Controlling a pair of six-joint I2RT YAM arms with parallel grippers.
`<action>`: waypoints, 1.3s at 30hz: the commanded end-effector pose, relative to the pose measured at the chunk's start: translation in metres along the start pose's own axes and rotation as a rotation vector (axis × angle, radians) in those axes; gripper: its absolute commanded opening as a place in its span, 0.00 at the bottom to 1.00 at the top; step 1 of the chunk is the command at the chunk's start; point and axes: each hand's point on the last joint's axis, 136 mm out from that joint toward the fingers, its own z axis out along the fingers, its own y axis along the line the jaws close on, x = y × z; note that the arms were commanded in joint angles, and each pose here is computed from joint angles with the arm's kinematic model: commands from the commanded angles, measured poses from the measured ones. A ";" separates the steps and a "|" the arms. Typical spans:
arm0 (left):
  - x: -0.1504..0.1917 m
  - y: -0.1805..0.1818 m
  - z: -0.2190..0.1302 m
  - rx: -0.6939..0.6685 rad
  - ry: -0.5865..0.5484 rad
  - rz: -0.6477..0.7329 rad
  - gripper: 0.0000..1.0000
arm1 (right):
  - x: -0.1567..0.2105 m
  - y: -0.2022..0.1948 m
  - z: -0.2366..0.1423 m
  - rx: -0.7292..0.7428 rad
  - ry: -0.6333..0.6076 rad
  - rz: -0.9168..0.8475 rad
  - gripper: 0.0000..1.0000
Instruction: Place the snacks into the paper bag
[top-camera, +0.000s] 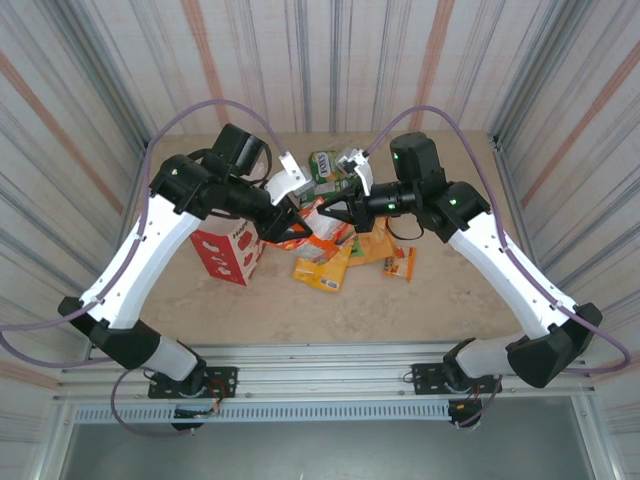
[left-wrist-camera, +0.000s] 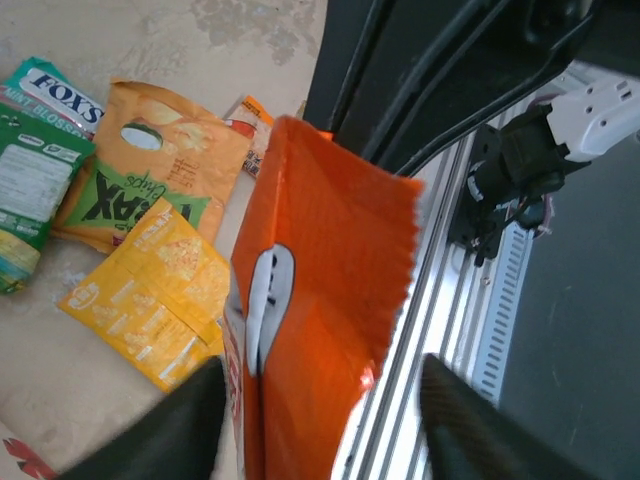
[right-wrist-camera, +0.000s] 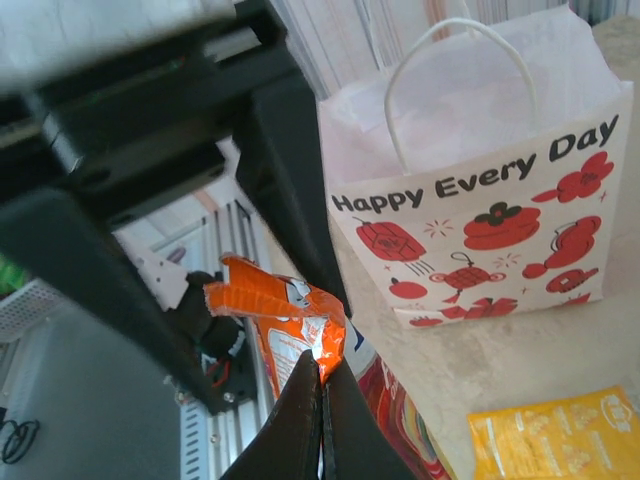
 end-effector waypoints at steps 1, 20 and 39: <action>-0.001 -0.004 -0.001 0.002 0.004 0.042 0.28 | -0.027 0.018 -0.008 -0.042 -0.075 -0.046 0.00; -0.062 0.053 -0.150 -0.425 -0.454 -0.186 0.00 | -0.011 -0.043 -0.060 0.286 -0.238 0.134 0.63; -0.005 0.095 -0.205 -0.816 -0.403 -0.379 0.00 | 0.042 -0.073 -0.020 0.274 -0.041 0.307 0.62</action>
